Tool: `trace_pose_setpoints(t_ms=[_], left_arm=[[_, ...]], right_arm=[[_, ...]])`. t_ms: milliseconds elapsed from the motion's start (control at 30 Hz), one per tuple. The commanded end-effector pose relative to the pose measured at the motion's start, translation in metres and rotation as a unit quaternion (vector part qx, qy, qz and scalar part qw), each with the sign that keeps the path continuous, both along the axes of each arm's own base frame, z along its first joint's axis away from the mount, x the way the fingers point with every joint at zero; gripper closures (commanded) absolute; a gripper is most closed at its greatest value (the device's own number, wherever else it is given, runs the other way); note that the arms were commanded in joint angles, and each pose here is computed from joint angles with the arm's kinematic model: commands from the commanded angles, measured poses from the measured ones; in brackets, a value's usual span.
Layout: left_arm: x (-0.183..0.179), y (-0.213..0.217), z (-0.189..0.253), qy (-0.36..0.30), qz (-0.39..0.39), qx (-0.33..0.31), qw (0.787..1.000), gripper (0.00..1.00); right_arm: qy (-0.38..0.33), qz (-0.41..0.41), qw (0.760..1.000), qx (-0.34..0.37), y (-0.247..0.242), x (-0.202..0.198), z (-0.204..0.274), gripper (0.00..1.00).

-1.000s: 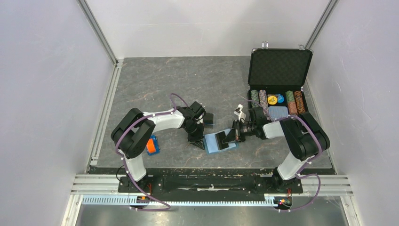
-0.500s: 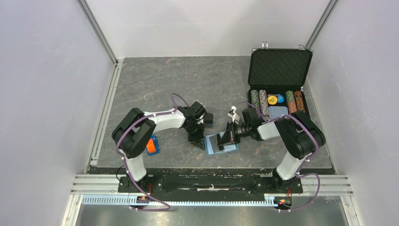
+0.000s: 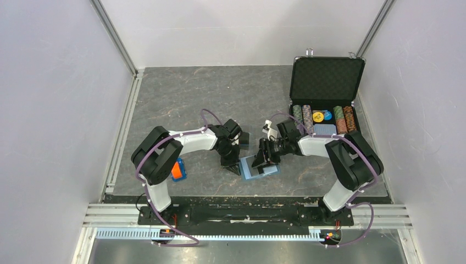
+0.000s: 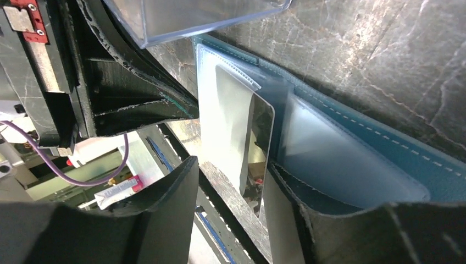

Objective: Put the credit cards into the card holder
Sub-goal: Insert the credit card into the card holder.

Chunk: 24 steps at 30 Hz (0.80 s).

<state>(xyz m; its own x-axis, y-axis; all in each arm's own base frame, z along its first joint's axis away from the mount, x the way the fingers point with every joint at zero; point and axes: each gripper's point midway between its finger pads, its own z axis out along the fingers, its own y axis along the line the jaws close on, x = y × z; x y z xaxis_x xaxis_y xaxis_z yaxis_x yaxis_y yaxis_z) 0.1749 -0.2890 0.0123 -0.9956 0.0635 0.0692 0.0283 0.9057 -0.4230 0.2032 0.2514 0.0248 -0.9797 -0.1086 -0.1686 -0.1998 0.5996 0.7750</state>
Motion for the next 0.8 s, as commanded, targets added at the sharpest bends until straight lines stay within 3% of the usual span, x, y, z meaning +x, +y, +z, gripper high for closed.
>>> trace_pose_setpoints(t_ms=[0, 133, 367, 600, 767], left_arm=[[0.008, 0.0, -0.009, -0.027, -0.019, 0.011, 0.999, 0.96], [0.01, -0.003, -0.007, -0.027, -0.019, 0.008, 0.999, 0.96], [0.019, -0.013, 0.0, -0.033, -0.026, -0.001, 0.999, 0.96], [0.022, -0.023, 0.004, -0.032, -0.033, -0.011, 0.999, 0.96], [0.023, -0.027, 0.008, -0.036, -0.035, -0.017, 0.999, 0.96]], right_arm=[[-0.019, 0.005, 0.998, -0.062, -0.015, 0.001, -0.007, 0.48], [-0.027, 0.014, 0.998, -0.064, -0.013, 0.004, -0.004, 0.42], [-0.016, 0.035, 0.998, -0.051, 0.001, -0.003, -0.004, 0.44], [0.0, 0.039, 0.999, -0.024, 0.013, -0.008, -0.003, 0.51], [0.007, 0.041, 0.999, -0.023, 0.015, -0.009, -0.004, 0.64]])
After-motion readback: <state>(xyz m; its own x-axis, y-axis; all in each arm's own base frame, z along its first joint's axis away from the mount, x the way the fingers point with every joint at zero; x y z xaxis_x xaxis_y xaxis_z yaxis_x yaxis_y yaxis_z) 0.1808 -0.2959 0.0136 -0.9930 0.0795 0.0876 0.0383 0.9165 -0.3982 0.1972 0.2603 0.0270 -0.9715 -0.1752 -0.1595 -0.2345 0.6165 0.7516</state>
